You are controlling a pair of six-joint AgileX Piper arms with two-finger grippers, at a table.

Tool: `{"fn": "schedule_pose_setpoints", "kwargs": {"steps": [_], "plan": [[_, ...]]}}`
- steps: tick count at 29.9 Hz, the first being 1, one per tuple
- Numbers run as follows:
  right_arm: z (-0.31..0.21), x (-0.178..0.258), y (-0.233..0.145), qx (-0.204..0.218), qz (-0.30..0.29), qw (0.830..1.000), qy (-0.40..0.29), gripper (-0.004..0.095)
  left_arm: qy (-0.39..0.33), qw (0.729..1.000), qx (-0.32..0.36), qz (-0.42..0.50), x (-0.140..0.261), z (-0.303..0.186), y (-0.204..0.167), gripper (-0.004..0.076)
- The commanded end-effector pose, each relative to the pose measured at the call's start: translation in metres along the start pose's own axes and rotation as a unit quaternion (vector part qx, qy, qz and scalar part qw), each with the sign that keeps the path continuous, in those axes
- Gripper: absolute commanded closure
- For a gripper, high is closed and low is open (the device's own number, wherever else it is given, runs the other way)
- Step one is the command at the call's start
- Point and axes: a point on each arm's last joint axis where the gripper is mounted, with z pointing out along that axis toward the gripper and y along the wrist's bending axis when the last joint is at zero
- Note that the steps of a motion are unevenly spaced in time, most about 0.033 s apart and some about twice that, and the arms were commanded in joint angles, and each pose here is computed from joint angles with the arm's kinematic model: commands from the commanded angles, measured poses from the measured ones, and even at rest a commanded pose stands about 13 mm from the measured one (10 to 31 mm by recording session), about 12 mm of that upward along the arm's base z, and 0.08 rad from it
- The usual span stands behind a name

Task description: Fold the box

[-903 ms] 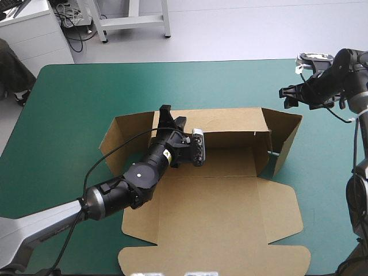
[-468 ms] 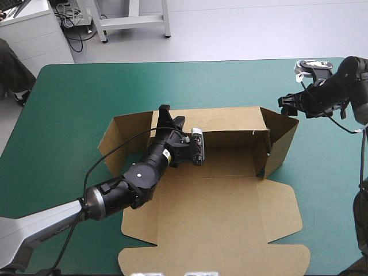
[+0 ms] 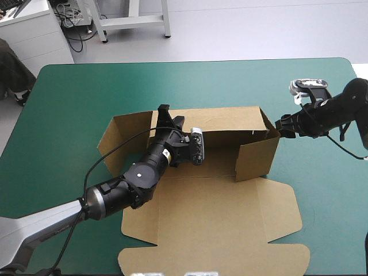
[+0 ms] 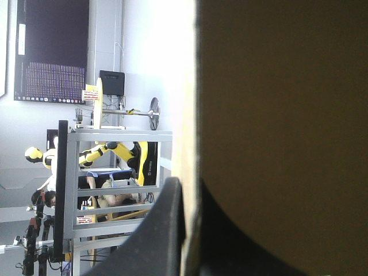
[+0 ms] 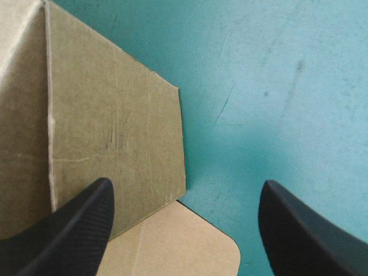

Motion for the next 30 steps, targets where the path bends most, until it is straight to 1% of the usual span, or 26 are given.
{"fn": "schedule_pose_setpoints", "kwargs": {"steps": [1, 4, 8, 10, 14, 19, 24, 30], "plan": [[-0.021, 0.007, 0.012, -0.003, -0.025, 0.996, -0.088, 0.0255, 0.008, 0.999, -0.03, -0.027, 0.0, -0.008, 0.016, 0.0756], [-0.015, 0.017, 0.014, -0.007, -0.042, 0.994, -0.098, 0.0255, 0.008, 0.999, -0.03, -0.028, 0.001, -0.008, 0.016, 0.0756], [-0.005, 0.026, 0.014, -0.02, -0.05, 0.995, -0.087, 0.0255, 0.006, 0.999, -0.029, -0.028, 0.0, -0.008, 0.016, 0.0756], [-0.002, 0.029, 0.016, -0.032, -0.058, 0.994, -0.082, 0.0255, 0.006, 0.999, -0.029, -0.028, 0.0, -0.008, 0.016, 0.0756], [-0.002, 0.028, 0.018, -0.046, -0.071, 0.993, -0.084, 0.0255, 0.006, 0.999, -0.029, -0.028, 0.0, -0.008, 0.016, 0.0756], [-0.003, 0.027, 0.024, -0.077, -0.084, 0.989, -0.093, 0.0255, 0.006, 0.999, -0.028, -0.028, 0.0, -0.008, 0.016, 0.0756], [-0.001, 0.029, 0.025, -0.086, -0.091, 0.989, -0.078, 0.0255, 0.006, 0.999, -0.028, -0.028, 0.0, -0.008, 0.016, 0.0756], [0.005, 0.031, 0.027, -0.113, -0.094, 0.987, -0.065, 0.0255, 0.004, 0.999, -0.028, -0.027, 0.0, -0.008, 0.016, 0.0756]]}}
